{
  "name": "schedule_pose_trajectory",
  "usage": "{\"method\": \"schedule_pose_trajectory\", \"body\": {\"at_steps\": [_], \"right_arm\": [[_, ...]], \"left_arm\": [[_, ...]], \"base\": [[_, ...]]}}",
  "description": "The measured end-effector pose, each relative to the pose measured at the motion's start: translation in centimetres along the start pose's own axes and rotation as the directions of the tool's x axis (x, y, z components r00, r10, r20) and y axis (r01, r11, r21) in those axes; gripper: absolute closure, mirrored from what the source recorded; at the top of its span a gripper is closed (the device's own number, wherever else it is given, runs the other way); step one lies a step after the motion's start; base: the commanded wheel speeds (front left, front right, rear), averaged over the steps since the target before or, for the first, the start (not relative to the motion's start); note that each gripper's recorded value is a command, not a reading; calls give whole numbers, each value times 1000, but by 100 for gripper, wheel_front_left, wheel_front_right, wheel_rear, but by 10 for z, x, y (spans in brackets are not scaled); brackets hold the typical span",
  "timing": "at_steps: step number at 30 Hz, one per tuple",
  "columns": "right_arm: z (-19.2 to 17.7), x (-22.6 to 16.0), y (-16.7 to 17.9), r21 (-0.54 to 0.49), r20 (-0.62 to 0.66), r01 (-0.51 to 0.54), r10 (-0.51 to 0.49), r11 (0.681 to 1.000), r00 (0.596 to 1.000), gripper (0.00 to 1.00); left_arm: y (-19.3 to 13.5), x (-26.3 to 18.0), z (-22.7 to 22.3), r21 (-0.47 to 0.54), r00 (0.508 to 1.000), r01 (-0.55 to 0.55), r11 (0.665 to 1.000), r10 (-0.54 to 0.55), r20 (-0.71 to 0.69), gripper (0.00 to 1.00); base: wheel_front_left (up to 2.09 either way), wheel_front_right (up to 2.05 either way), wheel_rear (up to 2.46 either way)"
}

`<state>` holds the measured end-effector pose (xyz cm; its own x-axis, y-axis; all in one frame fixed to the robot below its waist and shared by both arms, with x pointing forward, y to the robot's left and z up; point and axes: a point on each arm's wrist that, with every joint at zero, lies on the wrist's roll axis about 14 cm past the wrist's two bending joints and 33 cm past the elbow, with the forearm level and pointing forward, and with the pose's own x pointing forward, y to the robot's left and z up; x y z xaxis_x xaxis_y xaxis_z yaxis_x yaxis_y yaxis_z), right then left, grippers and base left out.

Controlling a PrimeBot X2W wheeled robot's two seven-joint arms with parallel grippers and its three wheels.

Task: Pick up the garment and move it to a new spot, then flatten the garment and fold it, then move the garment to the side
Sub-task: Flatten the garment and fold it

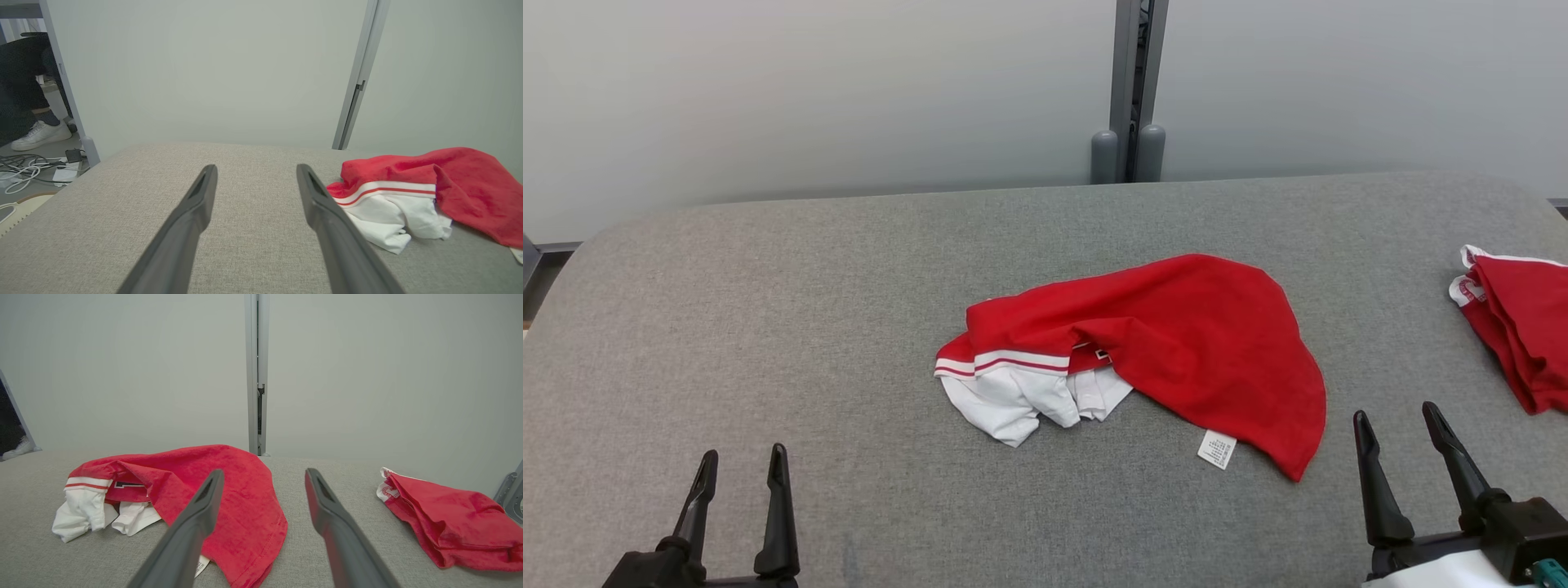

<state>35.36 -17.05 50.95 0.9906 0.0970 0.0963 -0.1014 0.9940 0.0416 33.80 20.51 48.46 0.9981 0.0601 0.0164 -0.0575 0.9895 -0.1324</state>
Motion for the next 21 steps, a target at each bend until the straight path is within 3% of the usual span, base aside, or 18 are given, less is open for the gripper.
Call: {"method": "schedule_pose_trajectory", "body": {"at_steps": [9,11,15,21], "right_arm": [[-2,2,-2,4,-5,9,-9,1000,1000,0],[-1,5,-3,4,-1,11,-11,1000,1000,0],[-2,8,-4,11,-2,15,-15,1000,1000,0],[-4,8,-11,19,-10,42,-42,999,999,0]], "left_arm": [[-15,5,-3,-24,999,36,999,-36,-6,0],[-29,10,-12,-77,997,67,995,-70,-33,0],[-70,5,-67,-124,957,164,979,-188,-221,0],[-119,29,-89,-225,897,244,943,-308,-316,0]], "base": [[0,0,0],[0,0,0],[0,0,0],[0,0,0]]}}
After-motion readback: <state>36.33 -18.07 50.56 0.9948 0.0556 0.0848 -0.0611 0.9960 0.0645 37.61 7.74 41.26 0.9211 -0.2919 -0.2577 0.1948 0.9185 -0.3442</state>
